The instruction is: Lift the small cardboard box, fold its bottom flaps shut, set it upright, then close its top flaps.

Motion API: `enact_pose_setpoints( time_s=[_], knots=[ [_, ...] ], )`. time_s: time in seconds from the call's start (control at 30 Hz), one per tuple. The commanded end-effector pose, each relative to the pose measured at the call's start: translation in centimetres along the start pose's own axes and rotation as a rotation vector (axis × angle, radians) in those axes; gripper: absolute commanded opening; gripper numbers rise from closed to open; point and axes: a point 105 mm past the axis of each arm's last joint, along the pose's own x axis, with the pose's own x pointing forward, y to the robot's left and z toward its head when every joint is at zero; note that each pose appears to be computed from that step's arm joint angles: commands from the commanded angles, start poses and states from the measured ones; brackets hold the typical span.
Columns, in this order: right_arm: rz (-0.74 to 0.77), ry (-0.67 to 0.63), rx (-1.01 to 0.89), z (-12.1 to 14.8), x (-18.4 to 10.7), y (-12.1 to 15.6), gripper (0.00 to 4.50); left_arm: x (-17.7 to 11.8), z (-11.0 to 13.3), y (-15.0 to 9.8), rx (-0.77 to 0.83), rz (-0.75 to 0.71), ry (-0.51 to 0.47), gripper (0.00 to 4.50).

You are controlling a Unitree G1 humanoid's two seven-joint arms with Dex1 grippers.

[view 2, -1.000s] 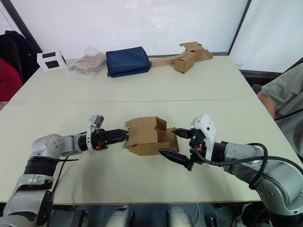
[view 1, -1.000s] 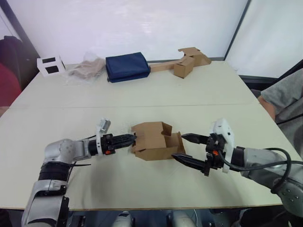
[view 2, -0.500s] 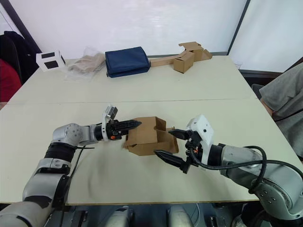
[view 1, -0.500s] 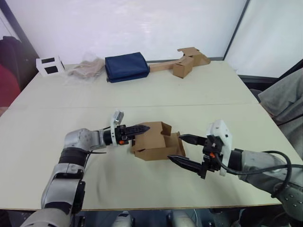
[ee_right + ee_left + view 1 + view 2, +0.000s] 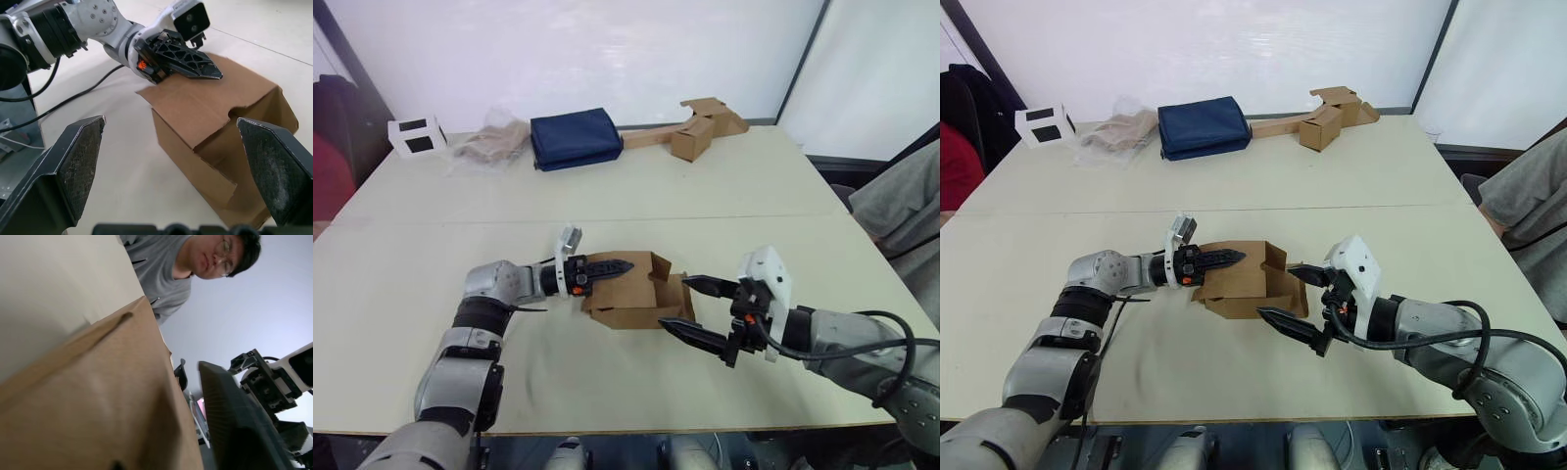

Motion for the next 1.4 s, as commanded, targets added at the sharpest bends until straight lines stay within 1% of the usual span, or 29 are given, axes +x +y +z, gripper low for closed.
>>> enact_pose_setpoints(
  time_s=[0.03,0.13,0.2,0.3,0.37,0.4,0.47,0.5,0.57,0.6,0.7,0.73,0.8,0.9,0.97,1.2,1.4],
  knots=[
    [0.009,-0.014,-0.033,0.5,-0.2,0.3,4.50,-0.2,0.8,-1.2,0.042,-0.036,-0.004,0.05],
    [0.009,-0.023,-0.028,0.7,-0.2,0.1,4.50,-0.7,1.6,-1.5,0.083,-0.029,-0.024,0.05],
    [-0.009,-0.065,-0.017,1.3,-0.2,-0.3,4.50,-1.0,2.6,-2.4,0.135,-0.040,-0.043,0.05],
    [-0.111,-0.201,0.001,3.2,-0.4,-2.4,4.50,-1.3,4.8,-4.4,0.271,-0.058,-0.073,0.05],
    [-0.214,-0.321,0.012,5.0,-0.8,-4.5,4.50,-1.3,6.5,-6.3,0.399,-0.068,-0.083,0.05],
    [-0.237,-0.388,0.034,6.0,-1.0,-5.2,4.50,-1.2,7.3,-7.3,0.464,-0.073,-0.088,0.05],
    [-0.207,-0.502,0.069,8.0,-1.2,-5.2,3.99,-1.1,9.1,-9.5,0.552,-0.086,-0.116,0.00],
    [-0.201,-0.547,0.076,9.0,-1.2,-5.3,3.83,-1.1,9.8,-10.6,0.597,-0.098,-0.123,0.00],
    [-0.231,-0.624,0.086,10.7,-1.0,-6.2,2.98,-1.1,10.7,-12.4,0.698,-0.113,-0.115,0.00],
    [-0.243,-0.652,0.096,11.3,-1.0,-6.6,2.75,-1.2,10.9,-13.0,0.731,-0.118,-0.111,0.00],
    [-0.204,-0.709,0.105,12.9,-0.5,-6.7,1.47,-1.2,11.5,-14.3,0.807,-0.124,-0.103,0.00],
    [-0.195,-0.723,0.099,13.5,-0.2,-6.8,1.15,-1.2,11.7,-14.6,0.830,-0.126,-0.098,0.00],
    [-0.192,-0.748,0.085,14.5,0.3,-7.1,0.11,-1.2,11.7,-15.1,0.864,-0.131,-0.085,0.00],
    [-0.193,-0.780,0.076,15.9,1.1,-7.5,0.04,-0.9,11.6,-15.8,0.901,-0.150,-0.076,0.00],
    [-0.207,-0.774,0.072,16.1,1.7,-7.8,0.04,-0.8,11.5,-16.1,0.909,-0.159,-0.075,0.00],
    [-0.158,-0.671,0.009,14.8,4.0,-6.8,0.04,-0.6,11.1,-16.1,0.918,-0.164,-0.070,0.00],
    [-0.089,-0.624,0.015,13.5,5.1,-5.4,0.04,-0.7,10.8,-16.3,0.922,-0.175,-0.062,0.00]
  ],
)
